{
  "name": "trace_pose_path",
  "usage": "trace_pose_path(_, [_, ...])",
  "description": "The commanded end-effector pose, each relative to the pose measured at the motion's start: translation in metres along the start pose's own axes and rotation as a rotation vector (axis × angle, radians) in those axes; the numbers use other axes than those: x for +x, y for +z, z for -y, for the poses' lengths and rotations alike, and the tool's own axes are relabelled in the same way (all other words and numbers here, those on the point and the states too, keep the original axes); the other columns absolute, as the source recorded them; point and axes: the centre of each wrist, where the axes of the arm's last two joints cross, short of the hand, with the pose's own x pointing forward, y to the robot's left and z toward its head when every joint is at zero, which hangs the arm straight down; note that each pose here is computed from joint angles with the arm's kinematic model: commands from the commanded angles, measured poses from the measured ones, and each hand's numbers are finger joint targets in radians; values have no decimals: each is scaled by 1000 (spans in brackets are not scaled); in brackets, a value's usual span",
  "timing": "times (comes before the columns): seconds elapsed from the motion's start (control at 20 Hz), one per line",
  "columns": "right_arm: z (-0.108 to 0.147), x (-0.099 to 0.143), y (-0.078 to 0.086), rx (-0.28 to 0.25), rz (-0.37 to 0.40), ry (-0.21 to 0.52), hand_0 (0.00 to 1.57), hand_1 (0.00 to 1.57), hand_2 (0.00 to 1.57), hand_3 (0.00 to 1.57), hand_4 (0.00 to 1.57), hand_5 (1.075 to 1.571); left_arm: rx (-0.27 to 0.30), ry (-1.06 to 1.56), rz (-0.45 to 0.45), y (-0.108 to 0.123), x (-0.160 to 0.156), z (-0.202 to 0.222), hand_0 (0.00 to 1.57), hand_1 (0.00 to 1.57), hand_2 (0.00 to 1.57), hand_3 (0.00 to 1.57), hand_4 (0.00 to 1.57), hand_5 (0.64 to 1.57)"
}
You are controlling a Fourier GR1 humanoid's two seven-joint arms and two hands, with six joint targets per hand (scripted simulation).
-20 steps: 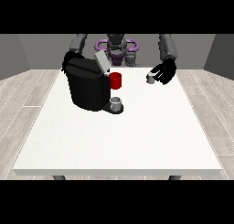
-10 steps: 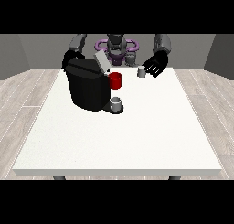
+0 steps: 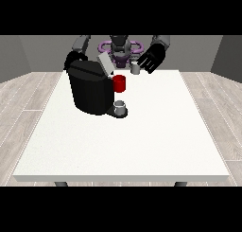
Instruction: Insert the coffee pod into the coffee machine and close the lid
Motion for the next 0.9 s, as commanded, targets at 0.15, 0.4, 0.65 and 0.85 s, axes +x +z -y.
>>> trace_pose_path(0.15, [0, 37, -18, 12, 42, 17, 0, 0, 0, 0, 506, 1571, 56, -9, 22, -7, 15, -38, 1260, 1260, 1318, 1258, 490, 1571])
trace_pose_path(0.4, [7, 32, -17, -1, 89, 22, 0, 0, 0, 0, 549, 1571, 89, -17, 25, -15, 37, -47, 1262, 1262, 1313, 1244, 507, 1571])
trace_pose_path(0.65, [0, 36, -24, -53, 78, 35, 0, 0, 0, 0, 459, 1571, 62, -15, 76, -25, 60, -28, 1306, 1306, 1328, 1245, 487, 1571])
trace_pose_path(0.85, [6, 39, -19, -10, 99, 24, 0, 0, 0, 0, 519, 1571, 53, -24, 25, -21, 45, -33, 1283, 1283, 1314, 1222, 504, 1571])
